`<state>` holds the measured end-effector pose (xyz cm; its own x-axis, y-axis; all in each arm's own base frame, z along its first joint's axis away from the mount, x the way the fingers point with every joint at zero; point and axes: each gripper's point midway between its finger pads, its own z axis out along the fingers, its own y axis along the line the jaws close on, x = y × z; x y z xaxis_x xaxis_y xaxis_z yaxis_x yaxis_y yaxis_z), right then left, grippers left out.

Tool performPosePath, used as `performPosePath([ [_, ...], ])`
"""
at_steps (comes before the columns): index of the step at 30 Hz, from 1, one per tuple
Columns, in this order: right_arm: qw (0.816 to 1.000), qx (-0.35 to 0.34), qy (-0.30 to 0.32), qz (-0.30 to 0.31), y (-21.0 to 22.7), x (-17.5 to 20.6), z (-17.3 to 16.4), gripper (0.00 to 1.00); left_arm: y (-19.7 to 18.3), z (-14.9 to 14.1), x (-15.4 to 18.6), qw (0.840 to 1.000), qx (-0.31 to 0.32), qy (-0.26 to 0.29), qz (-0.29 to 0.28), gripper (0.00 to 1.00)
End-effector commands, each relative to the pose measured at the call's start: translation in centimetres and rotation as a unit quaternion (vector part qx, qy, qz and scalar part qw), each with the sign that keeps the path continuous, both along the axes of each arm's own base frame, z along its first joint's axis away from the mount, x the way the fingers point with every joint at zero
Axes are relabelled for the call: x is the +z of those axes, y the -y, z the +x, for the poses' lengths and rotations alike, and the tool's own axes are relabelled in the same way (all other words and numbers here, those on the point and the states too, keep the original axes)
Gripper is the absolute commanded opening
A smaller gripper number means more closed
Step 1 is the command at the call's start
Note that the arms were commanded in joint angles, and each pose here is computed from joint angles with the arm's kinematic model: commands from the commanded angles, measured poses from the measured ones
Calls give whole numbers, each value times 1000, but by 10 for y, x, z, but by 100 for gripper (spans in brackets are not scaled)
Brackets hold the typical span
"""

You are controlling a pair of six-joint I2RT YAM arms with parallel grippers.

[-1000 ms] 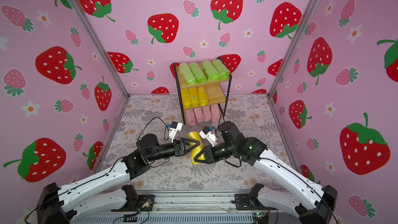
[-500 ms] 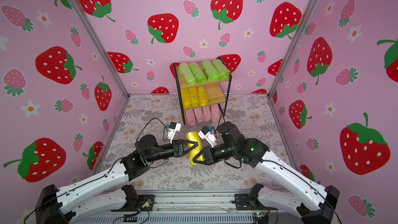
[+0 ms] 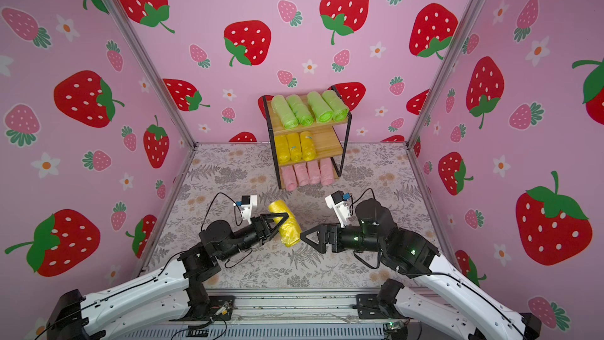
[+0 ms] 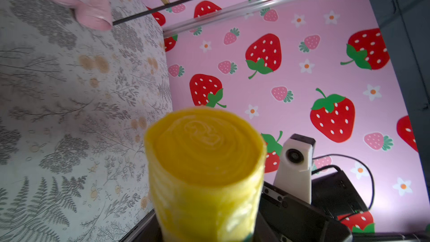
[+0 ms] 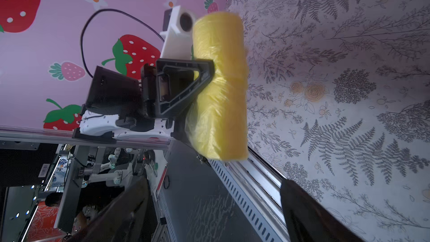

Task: Sort the rolls of trash bags by color and place them on the shelf
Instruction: Pick up the roll of trash bags from the center of the board.

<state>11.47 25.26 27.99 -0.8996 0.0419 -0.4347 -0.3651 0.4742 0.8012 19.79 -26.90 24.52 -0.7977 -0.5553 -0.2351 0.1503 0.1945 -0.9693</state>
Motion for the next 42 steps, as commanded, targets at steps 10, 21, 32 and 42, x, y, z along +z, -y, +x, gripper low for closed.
performPosePath([
  [10, 998, -56, -15, 30, -66, -17, 18, 99, -36, 11, 17, 991, 121, 0, -58, 0],
  [21, 996, -61, -18, 56, -99, -19, 21, 100, -39, 8, 16, 990, 121, -1, -69, 0],
  [32, 995, -77, -23, 65, -103, -27, 27, 84, -44, 6, 15, 989, 123, -1, -77, 0],
  [42, 994, -66, -31, 83, -113, -21, 26, 0, -51, 3, 15, 989, 126, 2, -80, 0],
])
